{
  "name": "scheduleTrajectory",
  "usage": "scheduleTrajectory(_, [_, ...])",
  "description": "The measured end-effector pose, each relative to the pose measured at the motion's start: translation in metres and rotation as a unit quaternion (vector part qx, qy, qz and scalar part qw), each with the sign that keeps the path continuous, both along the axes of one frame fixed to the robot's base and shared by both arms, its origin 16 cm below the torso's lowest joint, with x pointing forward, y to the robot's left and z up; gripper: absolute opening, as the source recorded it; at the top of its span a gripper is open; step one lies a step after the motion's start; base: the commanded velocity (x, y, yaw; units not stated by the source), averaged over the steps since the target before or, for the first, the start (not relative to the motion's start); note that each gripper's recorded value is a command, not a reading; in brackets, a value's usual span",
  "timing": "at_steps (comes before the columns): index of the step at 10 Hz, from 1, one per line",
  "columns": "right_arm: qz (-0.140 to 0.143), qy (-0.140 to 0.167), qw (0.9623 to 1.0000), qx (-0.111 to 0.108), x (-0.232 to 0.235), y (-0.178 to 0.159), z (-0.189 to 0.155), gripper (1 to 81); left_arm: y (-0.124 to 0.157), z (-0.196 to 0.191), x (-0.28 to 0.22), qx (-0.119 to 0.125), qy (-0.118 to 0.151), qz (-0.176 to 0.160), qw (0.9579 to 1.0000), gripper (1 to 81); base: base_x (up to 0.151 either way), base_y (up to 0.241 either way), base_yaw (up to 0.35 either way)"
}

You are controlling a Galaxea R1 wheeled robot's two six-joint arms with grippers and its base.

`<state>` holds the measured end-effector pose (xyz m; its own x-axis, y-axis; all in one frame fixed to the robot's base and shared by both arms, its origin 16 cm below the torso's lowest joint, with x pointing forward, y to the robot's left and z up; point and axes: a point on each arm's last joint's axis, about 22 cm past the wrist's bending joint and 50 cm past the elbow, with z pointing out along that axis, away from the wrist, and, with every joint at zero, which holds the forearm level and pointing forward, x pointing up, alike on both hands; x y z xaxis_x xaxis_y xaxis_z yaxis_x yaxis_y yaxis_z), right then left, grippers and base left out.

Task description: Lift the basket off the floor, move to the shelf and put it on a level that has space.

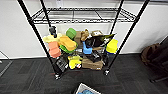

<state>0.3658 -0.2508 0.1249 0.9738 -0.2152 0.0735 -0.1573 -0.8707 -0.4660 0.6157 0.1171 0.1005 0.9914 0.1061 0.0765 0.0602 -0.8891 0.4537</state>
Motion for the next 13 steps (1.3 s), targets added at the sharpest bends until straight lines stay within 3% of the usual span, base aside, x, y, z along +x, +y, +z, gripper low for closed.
scheduleTrajectory(3, [-0.004, -0.023, 0.9997, 0.006, 0.032, 0.003, -0.019, 81.1, -0.003, -0.007, 0.037, -0.001, -0.035, -0.002, 0.9994, 81.1, 0.0, 0.0, 0.0])
scheduleTrajectory(13, [-0.016, -0.081, 0.9965, 0.017, 0.089, 0.008, -0.085, 81.1, -0.029, -0.056, 0.056, 0.001, -0.103, -0.029, 0.9943, 81.1, 0.0, 0.0, 0.0])
